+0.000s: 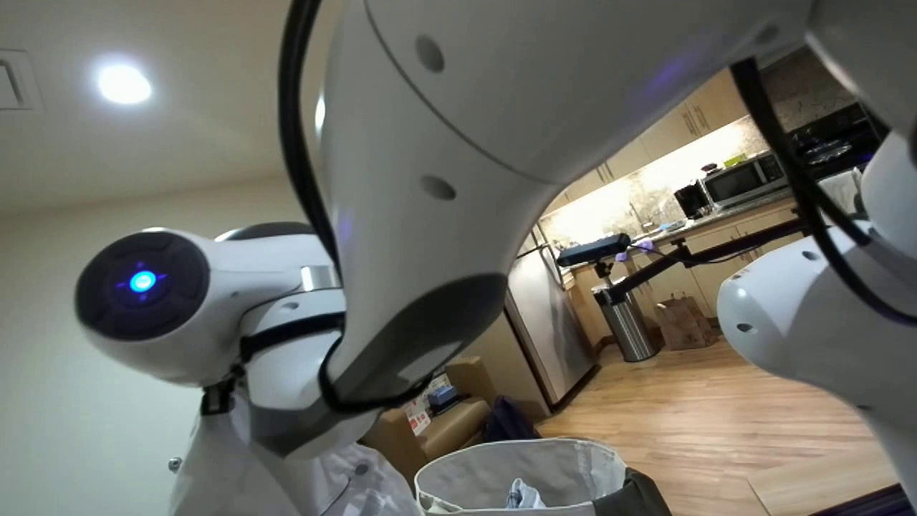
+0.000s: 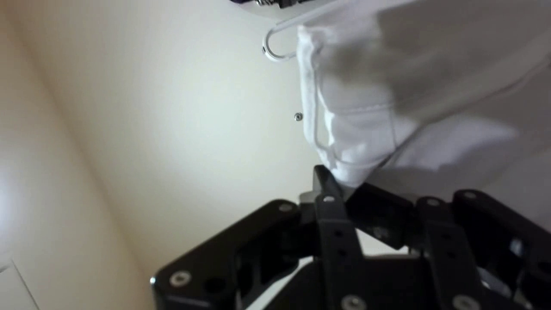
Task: Move all the clothes from the couch and put them in the carrier bag
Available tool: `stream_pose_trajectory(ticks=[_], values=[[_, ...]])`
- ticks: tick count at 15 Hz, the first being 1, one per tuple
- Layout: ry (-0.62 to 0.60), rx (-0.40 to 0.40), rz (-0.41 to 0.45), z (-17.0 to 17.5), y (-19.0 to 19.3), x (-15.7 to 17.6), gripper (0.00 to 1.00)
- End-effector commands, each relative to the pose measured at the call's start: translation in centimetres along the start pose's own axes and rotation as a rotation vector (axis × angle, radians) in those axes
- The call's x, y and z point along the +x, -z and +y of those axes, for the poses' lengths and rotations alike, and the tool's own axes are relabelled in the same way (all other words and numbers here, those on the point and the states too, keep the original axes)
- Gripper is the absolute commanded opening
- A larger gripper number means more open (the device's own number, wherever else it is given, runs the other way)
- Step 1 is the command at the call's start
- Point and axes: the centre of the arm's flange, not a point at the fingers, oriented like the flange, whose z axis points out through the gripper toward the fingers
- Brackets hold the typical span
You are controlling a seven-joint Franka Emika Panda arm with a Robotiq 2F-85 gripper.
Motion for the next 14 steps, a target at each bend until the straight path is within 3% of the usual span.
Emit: stream_pose_trajectory(ticks=[1,5,6,7,10,14], values=[[0.021,-0.010,-0.022,1.1,-0.4,-1.1,0.05],[0.044,-0.016,-0.038,1.5,-0.6,-2.0,0.05],[0.015,0.041,-0.049,1.9,-1.1,-1.8,0.05],[-0.075,0.108,-0.069,3.0,-1.5,-1.8,0.05],[-0.248,0.139,-0.098,8.2,-2.7,-4.3,0.04],[-0.481,0.173,-0.168,16.5,-4.1,-11.1,0.04]])
